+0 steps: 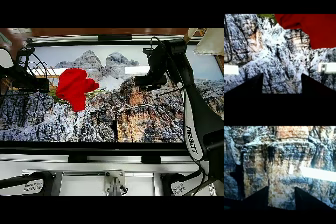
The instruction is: Fold the shirts.
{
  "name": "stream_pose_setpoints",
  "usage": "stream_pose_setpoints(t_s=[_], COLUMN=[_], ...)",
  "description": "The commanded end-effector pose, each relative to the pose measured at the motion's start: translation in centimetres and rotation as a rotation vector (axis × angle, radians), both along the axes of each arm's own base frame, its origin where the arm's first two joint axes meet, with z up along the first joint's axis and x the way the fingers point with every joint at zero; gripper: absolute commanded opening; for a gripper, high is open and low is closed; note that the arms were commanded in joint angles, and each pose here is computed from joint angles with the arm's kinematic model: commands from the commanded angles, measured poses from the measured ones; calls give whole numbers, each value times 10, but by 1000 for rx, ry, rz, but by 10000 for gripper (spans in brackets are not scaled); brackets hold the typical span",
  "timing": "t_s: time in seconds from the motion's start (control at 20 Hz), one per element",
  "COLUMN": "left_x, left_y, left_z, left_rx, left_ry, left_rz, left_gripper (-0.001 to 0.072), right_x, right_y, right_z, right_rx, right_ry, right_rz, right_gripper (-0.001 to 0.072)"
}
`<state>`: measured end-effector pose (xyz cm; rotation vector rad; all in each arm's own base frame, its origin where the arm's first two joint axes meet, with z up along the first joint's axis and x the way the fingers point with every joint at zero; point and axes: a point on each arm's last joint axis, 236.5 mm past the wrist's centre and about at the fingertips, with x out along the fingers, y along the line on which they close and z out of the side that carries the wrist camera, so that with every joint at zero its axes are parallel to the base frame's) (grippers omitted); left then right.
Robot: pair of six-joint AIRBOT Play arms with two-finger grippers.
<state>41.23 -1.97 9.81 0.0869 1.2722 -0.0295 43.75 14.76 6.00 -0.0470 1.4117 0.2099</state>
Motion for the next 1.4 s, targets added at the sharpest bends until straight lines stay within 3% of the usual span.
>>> stream_pose_setpoints(t_s=[0.0, 0.7, 1.25, 1.35], left_x=[0, 1, 38, 47], left_y=[0, 0, -10, -12], left_z=[0, 0, -31, -44], left_rx=[0, 0, -18, -41], left_ry=[0, -2, -42, -36], left_rz=[0, 0, -14, 35], left_gripper=[550, 550, 549, 550], right_x=[0, 1, 19, 21], right_y=[1, 1, 7, 8], right_z=[0, 0, 4, 5], right_rx=[0, 5, 34, 37], right_ry=[-1, -5, -77, -86], right_rz=[1, -8, -25, -26], right_gripper=[457, 457, 456, 456])
